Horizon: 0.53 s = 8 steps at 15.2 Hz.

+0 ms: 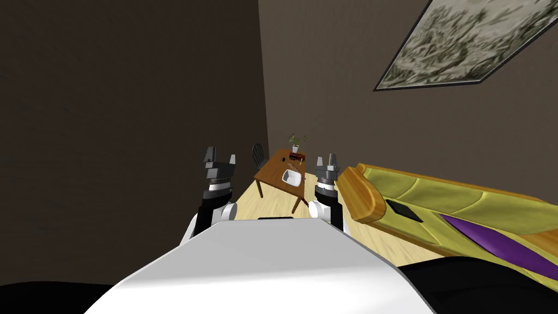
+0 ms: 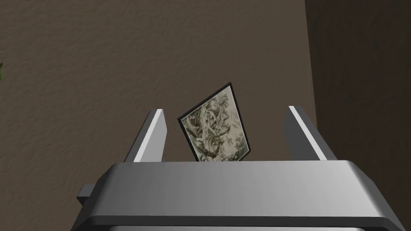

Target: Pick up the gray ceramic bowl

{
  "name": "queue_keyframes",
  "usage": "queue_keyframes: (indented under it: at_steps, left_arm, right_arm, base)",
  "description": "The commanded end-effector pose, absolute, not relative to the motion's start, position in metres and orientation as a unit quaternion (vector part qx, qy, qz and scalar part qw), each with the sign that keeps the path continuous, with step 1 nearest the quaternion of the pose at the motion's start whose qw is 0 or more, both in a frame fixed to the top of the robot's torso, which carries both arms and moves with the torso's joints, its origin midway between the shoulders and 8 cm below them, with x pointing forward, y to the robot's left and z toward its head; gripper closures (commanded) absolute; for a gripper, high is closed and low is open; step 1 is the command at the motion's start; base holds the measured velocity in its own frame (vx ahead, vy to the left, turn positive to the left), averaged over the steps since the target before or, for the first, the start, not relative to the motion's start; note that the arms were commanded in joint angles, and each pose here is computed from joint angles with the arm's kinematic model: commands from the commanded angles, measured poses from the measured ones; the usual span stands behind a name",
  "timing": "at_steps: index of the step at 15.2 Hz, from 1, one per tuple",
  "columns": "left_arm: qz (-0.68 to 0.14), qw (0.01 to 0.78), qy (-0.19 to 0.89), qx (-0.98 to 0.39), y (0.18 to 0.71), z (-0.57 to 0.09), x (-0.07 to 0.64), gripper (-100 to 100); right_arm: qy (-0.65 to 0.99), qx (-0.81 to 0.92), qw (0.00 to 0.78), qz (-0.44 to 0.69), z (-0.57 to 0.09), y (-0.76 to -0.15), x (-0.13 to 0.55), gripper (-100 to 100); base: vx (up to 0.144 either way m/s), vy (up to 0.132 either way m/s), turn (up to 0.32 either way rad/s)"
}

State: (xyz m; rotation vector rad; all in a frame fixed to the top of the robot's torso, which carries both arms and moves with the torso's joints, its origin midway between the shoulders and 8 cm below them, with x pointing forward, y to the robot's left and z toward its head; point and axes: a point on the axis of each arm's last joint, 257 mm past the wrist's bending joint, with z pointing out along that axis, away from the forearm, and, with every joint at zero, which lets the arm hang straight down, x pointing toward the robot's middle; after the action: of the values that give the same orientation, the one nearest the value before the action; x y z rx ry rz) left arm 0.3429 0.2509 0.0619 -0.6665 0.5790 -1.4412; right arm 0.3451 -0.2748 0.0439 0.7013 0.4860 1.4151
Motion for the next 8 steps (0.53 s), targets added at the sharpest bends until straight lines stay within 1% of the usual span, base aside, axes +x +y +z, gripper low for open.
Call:
queue_keyframes:
  at_steps: [1,8]
  left_arm:
    - [-0.638,0.664,0.256,-0.295,0.251,0.062,0.343,0]
    - [-0.638,0.664,0.256,-0.295,0.251,0.062,0.343,0]
  right_arm:
    - [0.242,0.301,0.68,0.624,0.04,-0.27,0.348,-100]
    - [0.332,0.277,0.69,0.58,0.014,-0.258,0.361,-100]
  base:
    - [0.003,0.004,0.041]
    - [0.013,0.009,0.066]
